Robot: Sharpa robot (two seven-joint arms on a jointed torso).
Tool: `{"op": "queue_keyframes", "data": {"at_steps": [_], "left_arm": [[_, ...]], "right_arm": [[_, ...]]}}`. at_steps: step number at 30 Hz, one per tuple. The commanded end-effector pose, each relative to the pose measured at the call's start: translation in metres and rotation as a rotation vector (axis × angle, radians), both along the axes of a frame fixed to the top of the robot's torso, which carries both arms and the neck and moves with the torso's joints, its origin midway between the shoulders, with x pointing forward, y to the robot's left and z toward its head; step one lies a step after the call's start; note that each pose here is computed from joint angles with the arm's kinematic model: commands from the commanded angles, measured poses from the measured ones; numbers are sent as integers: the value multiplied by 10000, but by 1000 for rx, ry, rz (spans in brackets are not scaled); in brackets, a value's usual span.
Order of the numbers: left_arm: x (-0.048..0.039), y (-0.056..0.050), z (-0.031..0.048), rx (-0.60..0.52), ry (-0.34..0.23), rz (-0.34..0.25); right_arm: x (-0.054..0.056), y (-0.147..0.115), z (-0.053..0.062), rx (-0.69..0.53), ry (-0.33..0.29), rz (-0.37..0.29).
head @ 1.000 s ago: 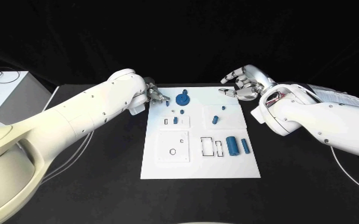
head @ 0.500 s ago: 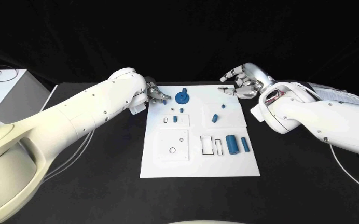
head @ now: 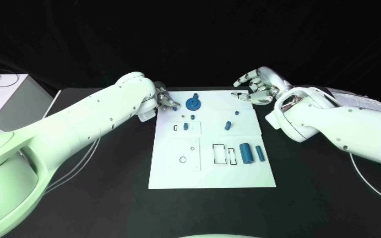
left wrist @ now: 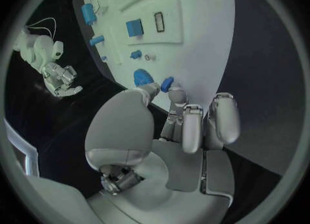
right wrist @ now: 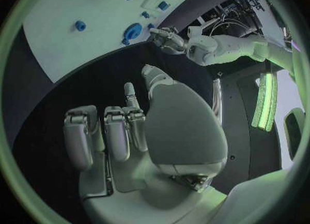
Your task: Assemble the parts on the task board
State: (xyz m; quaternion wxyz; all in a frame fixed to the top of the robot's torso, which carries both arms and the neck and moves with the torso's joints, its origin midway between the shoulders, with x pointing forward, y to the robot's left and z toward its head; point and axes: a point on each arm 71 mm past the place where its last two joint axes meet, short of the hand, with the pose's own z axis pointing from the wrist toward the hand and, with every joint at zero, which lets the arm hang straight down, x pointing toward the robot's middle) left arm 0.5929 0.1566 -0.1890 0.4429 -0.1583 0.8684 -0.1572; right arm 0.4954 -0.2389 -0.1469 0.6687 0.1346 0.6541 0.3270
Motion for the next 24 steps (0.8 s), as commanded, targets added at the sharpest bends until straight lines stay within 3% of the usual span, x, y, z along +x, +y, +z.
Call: {"op": "queue_keyframes", "data": {"at_steps": [1,15,24], "left_arm": [[-13,-37,5,-16,17,-22],[-29,-52,18,-35,16,-21],[-102,-60,68,-88,21,-31]], "right_arm": [[-4,17,9,-7,-10,13],[1,14,6,-8,-8,11],[6,-1,4,-10,-8,9]]}}
